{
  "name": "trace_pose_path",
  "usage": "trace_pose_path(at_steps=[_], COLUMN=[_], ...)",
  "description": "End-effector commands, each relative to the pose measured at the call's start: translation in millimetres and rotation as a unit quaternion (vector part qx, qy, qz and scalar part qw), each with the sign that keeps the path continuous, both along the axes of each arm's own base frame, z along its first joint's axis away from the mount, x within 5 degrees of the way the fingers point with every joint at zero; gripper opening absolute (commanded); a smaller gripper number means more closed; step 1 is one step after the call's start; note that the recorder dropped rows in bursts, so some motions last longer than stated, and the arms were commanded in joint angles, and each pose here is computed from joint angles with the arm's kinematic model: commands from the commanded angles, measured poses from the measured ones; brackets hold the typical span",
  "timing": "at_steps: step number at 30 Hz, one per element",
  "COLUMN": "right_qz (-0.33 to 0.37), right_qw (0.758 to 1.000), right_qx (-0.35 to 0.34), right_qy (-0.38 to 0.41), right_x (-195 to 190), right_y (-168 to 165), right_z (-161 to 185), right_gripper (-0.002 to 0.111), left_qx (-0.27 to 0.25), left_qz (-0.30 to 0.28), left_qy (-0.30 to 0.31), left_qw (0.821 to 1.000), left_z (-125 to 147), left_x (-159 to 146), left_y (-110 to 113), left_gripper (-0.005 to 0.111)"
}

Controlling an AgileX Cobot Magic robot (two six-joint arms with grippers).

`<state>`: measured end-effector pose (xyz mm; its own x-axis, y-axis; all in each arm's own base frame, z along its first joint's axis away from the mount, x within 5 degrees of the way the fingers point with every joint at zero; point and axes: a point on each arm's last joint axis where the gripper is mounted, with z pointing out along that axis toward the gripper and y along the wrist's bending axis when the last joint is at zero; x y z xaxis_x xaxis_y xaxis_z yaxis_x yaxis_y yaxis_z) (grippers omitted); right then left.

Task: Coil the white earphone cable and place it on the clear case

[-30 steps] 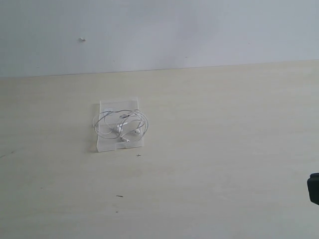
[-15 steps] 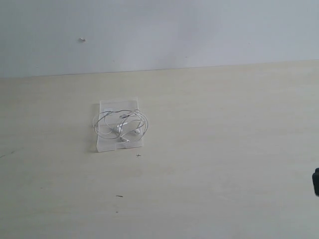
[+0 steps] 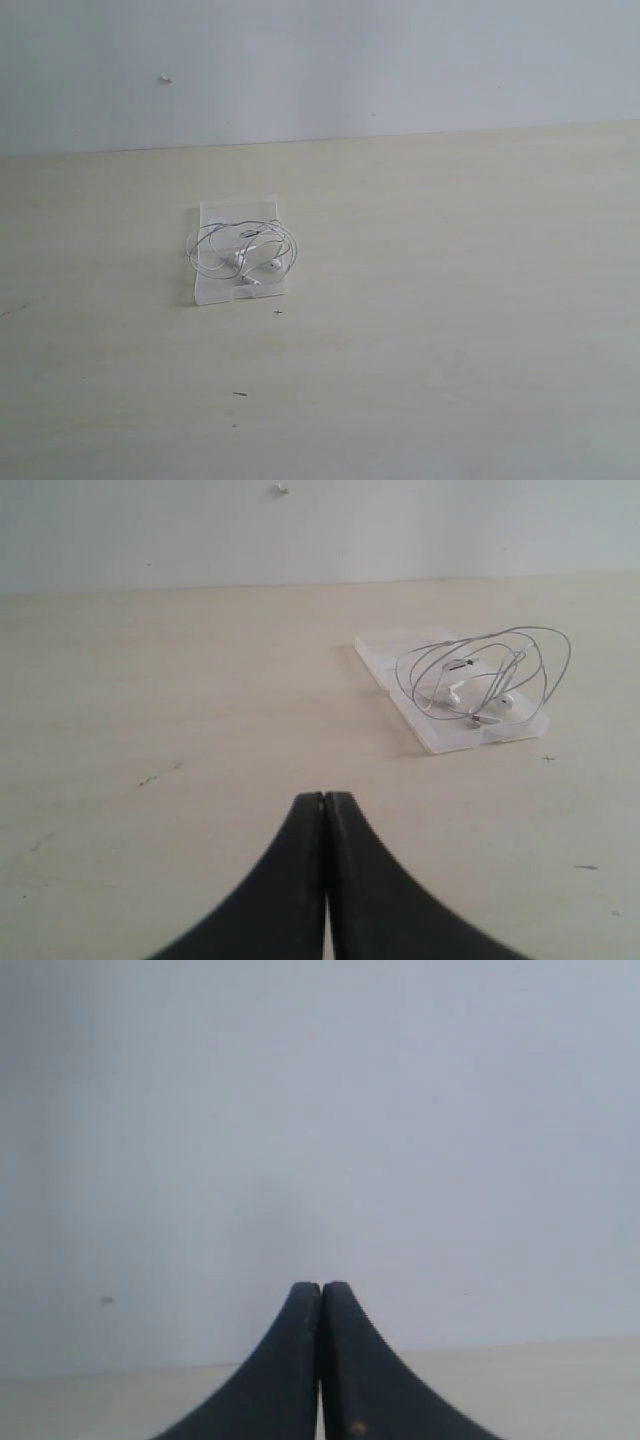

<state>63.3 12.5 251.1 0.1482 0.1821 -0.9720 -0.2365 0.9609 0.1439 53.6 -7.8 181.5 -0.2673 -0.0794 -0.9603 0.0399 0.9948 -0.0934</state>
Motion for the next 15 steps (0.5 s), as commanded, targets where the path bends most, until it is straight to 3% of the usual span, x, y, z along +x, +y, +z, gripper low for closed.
trace_pose_path(at_steps=[1,15], right_qz=[-0.039,-0.024], right_qw=[0.997,0.998], right_qx=[0.056,-0.010], right_qy=[-0.027,0.052], right_x=[-4,-8], right_y=[-8,-3], right_z=[-20,-39], right_gripper=[0.000,0.000], left_qx=[-0.002,-0.002], left_qz=[0.002,0.002], left_qy=[-0.005,-0.005], left_qw=[1.000,1.000], left_z=[1,1], left_x=[0,0], left_y=[0,0], left_gripper=[0.000,0.000])
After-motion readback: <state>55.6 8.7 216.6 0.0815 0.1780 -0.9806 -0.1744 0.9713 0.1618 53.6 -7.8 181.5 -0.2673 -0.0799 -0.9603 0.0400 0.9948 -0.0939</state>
